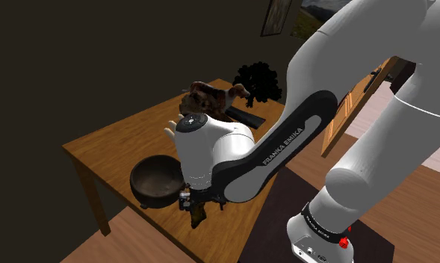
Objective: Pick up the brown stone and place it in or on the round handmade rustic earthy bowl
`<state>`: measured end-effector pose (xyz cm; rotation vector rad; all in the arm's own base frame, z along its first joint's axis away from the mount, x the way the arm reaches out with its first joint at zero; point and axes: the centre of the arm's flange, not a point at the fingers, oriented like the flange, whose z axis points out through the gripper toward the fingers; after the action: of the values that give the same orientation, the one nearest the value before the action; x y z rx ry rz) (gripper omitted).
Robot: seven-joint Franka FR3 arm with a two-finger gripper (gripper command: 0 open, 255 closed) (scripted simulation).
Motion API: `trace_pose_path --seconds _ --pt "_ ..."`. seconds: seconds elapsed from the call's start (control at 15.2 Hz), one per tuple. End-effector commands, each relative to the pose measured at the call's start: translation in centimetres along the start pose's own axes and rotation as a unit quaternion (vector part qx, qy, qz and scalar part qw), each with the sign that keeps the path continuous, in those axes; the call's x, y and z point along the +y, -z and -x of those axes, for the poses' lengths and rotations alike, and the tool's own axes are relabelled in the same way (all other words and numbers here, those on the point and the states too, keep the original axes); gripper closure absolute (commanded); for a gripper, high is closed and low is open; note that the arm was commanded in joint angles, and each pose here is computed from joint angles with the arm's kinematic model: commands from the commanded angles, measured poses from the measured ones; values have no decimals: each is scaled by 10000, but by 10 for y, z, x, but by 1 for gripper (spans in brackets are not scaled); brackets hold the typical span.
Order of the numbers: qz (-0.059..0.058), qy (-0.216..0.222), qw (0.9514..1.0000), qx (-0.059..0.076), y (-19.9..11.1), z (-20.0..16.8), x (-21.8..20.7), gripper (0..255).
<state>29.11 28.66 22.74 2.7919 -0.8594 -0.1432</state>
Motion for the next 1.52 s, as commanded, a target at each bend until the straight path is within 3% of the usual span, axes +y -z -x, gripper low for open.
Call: trace_pose_path --seconds 0.0,0.33,0.4,0.99,1.32,1.39,1.45 --pt "70 -8 10000 -31 -7 0 4 0" --pt "70 -8 10000 -31 -7 0 4 0" --pt "70 -8 10000 -31 -7 0 4 255" --pt "70 -8 10000 -31 -7 0 4 255" --pt "68 -9 10000 -16 10 0 6 255" --pt "68 -9 10000 -16 10 0 6 0" --pt "-218 210 9995 133 12 -8 20 0"
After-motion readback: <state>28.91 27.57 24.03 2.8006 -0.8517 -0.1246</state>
